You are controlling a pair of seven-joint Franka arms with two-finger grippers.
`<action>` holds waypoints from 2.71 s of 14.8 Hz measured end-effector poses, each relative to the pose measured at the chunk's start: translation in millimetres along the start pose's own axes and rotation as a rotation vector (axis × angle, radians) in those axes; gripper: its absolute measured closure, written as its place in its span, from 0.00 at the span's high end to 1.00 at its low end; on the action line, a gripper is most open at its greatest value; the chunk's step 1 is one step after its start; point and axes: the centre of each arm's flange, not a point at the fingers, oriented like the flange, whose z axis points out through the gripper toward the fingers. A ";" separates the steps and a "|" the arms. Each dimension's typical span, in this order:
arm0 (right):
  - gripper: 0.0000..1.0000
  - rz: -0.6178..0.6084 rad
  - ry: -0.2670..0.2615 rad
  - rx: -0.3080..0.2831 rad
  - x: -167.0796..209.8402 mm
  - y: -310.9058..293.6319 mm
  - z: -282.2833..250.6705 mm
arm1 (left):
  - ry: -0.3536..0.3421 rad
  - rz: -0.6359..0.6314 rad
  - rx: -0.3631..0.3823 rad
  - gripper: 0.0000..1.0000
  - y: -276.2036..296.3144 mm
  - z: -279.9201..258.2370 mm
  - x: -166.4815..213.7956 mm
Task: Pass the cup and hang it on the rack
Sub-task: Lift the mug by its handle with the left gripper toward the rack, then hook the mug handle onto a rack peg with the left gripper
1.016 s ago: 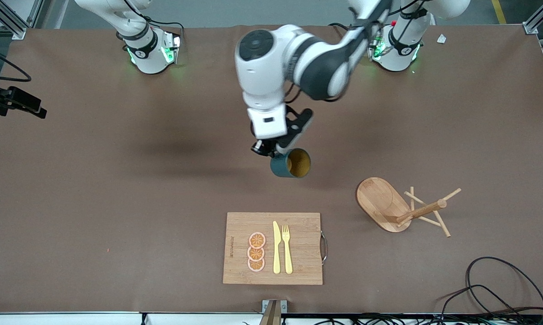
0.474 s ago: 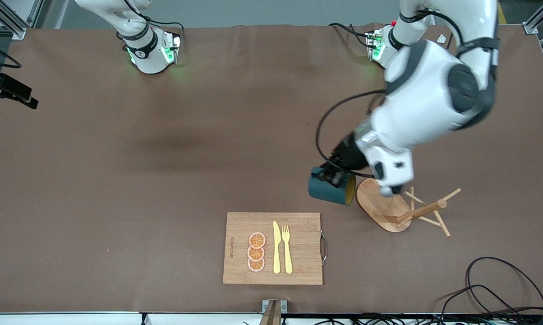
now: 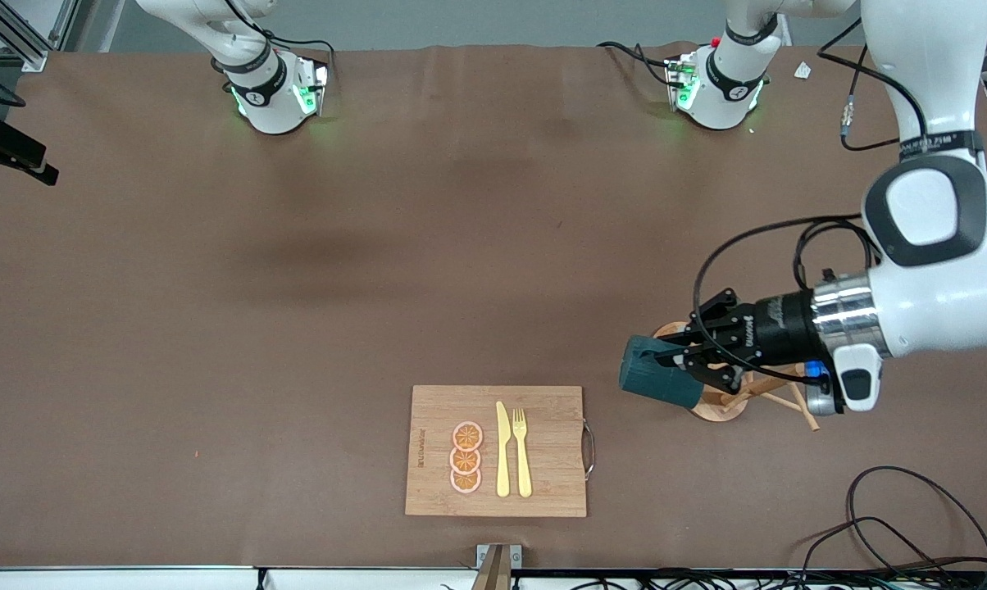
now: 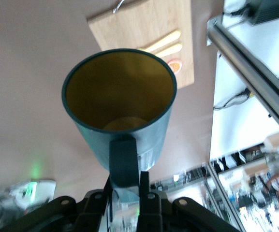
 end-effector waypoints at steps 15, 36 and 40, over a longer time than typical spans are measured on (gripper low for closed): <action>1.00 -0.002 -0.017 -0.030 -1.8 2.3 1.3 | -0.280 -0.085 0.130 0.21 -55.2 -27.7 140.3; 1.00 -0.007 -0.023 -0.030 -2.6 -0.4 1.7 | -0.322 -0.172 0.077 0.21 -84.8 -54.8 217.7; 1.00 -0.008 -0.020 -0.031 -2.5 -0.6 1.2 | -0.325 -0.171 0.077 0.21 -86.3 -54.6 220.8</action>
